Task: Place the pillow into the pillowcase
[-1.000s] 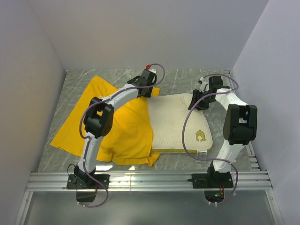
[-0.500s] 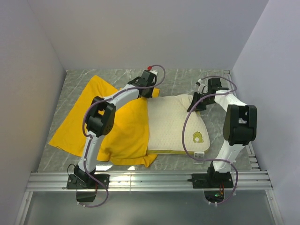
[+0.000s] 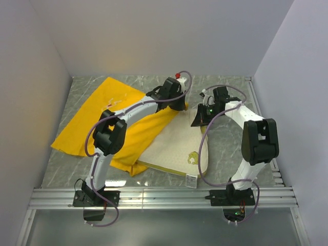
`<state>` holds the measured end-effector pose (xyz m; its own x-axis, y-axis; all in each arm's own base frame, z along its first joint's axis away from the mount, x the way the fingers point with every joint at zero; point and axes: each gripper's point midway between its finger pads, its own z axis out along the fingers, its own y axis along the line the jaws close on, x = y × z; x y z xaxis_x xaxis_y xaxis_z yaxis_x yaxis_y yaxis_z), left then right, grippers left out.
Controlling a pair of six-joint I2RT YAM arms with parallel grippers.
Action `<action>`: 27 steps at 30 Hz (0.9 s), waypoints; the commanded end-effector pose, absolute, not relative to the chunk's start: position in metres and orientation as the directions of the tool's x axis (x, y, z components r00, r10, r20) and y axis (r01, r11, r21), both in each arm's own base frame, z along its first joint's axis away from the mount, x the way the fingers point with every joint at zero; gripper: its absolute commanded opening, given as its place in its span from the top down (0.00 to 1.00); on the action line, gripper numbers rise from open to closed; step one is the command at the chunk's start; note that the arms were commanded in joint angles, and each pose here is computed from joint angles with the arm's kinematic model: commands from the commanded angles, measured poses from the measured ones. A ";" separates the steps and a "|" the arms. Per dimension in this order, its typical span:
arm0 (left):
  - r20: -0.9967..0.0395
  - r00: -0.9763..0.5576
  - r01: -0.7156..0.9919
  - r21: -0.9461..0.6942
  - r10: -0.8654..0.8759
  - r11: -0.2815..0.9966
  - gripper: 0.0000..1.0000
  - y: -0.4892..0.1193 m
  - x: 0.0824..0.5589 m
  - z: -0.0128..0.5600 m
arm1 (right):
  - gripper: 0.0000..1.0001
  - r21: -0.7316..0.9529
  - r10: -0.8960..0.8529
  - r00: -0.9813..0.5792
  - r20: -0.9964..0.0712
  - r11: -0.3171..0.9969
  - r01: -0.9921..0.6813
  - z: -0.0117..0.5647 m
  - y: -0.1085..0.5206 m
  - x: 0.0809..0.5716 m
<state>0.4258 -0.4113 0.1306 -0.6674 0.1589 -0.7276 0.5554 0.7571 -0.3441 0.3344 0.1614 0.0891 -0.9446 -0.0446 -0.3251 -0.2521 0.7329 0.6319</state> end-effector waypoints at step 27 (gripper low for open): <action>-0.827 -0.562 0.452 -0.328 -0.021 0.830 0.01 -0.031 0.332 0.277 | 0.07 -0.147 -0.589 -0.357 -0.725 0.639 -0.755 0.184 0.254 0.281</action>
